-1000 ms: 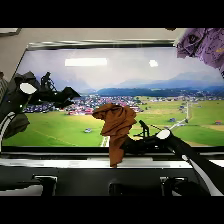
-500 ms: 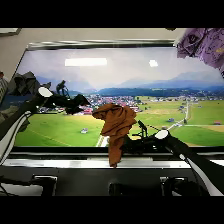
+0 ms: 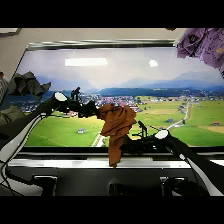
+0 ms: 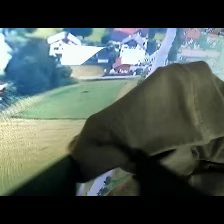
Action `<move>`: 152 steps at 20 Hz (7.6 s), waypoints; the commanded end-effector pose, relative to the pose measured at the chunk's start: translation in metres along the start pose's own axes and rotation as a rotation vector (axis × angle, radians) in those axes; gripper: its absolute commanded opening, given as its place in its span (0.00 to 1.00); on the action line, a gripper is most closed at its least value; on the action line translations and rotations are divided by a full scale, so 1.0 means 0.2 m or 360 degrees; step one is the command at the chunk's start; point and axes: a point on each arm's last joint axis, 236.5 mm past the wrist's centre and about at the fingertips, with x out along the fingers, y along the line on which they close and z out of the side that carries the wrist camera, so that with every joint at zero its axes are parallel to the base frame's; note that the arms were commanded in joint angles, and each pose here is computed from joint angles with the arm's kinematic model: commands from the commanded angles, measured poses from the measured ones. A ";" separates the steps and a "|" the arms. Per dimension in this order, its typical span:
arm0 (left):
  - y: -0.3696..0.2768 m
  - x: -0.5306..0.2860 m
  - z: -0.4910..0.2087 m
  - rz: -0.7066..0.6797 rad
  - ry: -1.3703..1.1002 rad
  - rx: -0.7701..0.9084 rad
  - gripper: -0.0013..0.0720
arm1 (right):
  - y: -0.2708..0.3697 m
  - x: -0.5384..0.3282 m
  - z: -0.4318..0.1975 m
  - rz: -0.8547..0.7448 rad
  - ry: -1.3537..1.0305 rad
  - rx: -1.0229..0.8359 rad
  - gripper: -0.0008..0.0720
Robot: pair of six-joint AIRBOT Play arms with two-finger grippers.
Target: Fold the clothes and pants, and hang the long-sleeved shirts on hangers.
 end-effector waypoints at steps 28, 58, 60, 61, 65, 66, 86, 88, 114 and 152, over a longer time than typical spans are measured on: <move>-0.94 -2.55 -0.25 0.0326 -0.1706 0.0759 0.04 | 1.46 -2.33 -0.03 -0.0350 -0.1837 -0.1133 0.05; 0.52 -1.36 0.31 0.0535 -0.0804 -0.0125 1.00 | -0.28 -1.64 1.21 -0.0716 -0.0662 -0.0227 0.67; 0.56 -1.29 0.18 0.0520 -0.0745 -0.0177 1.00 | -0.43 -1.55 1.14 -0.0560 -0.0610 -0.0087 0.67; 0.58 -1.25 0.14 0.0524 -0.0715 -0.0181 1.00 | -0.47 -1.51 1.13 -0.0486 -0.0611 -0.0066 0.67; 0.57 -1.20 0.12 0.0524 -0.0684 -0.0169 1.00 | -0.61 -1.35 1.14 -0.0438 -0.0560 -0.0022 0.67; 0.57 -1.20 0.13 0.0524 -0.0689 -0.0168 1.00 | -0.65 -1.32 1.15 -0.0439 -0.0541 -0.0022 0.67; 0.39 -0.65 0.00 0.0049 -0.0446 -0.0188 1.00 | -0.49 -1.11 1.28 0.0091 -0.0533 0.0015 0.05; 0.36 -0.52 -0.02 0.0013 -0.0379 -0.0183 1.00 | -0.45 -1.15 1.27 0.0082 -0.0546 -0.0019 0.05; -1.11 -2.47 0.22 0.0238 -0.1633 0.1037 0.04 | 1.68 -2.60 0.53 -0.0413 -0.2094 -0.1536 0.04; 0.12 -0.73 0.98 0.0218 -0.0509 0.0251 0.86 | 0.21 -0.97 1.83 -0.0342 -0.0774 -0.0317 0.54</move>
